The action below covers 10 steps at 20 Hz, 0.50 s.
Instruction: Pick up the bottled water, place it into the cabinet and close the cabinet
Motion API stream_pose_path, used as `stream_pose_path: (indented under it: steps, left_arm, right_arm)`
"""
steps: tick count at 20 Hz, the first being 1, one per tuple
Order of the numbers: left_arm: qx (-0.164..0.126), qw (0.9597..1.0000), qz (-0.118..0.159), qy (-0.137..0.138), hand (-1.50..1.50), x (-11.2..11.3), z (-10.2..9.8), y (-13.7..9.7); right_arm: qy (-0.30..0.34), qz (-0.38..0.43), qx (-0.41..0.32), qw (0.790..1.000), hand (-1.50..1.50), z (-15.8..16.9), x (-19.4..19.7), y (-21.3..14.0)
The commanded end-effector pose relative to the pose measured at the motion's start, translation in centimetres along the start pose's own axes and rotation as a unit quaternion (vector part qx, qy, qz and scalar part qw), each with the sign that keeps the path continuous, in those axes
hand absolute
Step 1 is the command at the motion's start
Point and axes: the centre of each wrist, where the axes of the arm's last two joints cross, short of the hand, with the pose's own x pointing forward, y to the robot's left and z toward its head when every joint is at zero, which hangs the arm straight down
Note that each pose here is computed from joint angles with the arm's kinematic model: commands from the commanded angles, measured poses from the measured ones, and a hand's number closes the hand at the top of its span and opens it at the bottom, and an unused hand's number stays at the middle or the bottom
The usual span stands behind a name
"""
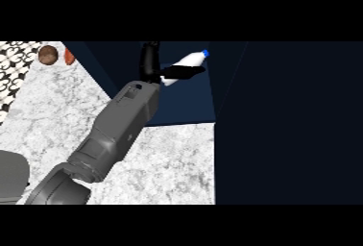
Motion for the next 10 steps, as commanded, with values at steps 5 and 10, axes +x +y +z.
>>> stream_pose_path:
  steps: [5,10]
  left_arm:
    - [-0.004,0.9987,0.046,-0.024,-1.50,0.3,0.7,-0.7]
    - [-0.011,0.9978,0.061,-0.025,-1.50,0.4,2.0,-1.4]
  right_arm:
    - [-0.007,0.005,0.010,1.000,-1.50,-0.8,2.7,1.6]
    - [-0.004,0.017,0.010,1.000,-1.50,-1.1,3.6,2.6]
